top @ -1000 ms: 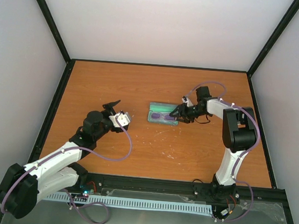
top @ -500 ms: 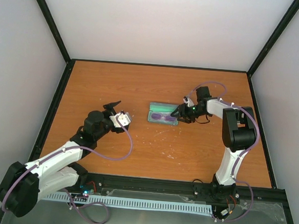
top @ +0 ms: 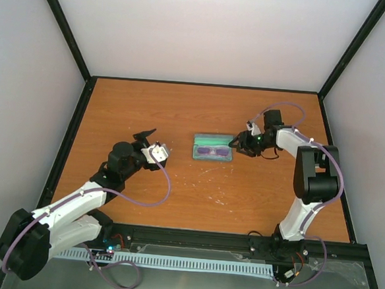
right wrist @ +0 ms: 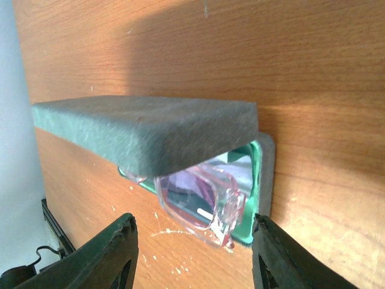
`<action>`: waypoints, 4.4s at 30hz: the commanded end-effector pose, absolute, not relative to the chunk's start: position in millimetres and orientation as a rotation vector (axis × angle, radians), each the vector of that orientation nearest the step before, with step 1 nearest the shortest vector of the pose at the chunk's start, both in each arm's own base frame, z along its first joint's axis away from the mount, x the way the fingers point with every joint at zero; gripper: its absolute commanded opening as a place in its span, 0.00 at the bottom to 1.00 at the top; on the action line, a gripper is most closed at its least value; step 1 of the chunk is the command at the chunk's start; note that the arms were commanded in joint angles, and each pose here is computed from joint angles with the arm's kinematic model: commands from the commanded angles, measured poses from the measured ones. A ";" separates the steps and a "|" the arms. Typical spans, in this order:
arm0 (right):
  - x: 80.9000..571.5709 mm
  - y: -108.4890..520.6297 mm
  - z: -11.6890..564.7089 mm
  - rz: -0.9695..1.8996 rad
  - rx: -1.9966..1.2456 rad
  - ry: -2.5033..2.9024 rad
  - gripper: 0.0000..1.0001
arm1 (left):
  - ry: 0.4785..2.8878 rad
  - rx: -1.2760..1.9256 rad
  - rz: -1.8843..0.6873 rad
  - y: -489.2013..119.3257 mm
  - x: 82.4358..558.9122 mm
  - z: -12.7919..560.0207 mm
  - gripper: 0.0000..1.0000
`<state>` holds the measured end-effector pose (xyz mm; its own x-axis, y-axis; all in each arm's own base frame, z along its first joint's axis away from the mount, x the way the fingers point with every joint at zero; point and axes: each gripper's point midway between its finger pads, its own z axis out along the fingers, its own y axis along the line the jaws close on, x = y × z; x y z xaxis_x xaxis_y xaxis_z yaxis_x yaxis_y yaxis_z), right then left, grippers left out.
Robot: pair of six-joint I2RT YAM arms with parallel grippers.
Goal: Organize the sunglasses
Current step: Adjust the sunglasses in the sunglasses case, then close the sunglasses case at the center of the board.
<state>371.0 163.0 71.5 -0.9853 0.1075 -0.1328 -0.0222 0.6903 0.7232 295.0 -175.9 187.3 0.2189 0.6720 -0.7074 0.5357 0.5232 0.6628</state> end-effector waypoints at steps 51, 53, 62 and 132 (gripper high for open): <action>353.0 185.0 27.6 1.236 0.152 2.816 0.14 | 1.422 1.128 0.067 -185.6 293.3 197.7 0.93; 353.7 185.1 28.9 1.235 0.148 2.816 0.15 | 1.419 1.129 0.066 -186.1 293.1 198.7 0.93; 343.5 174.1 73.3 1.148 0.078 2.802 0.25 | 1.445 1.107 0.069 -186.8 302.0 200.7 0.93; 346.9 173.5 -14.2 0.767 0.781 2.785 0.03 | 1.938 1.371 -0.948 -303.0 370.7 81.3 0.01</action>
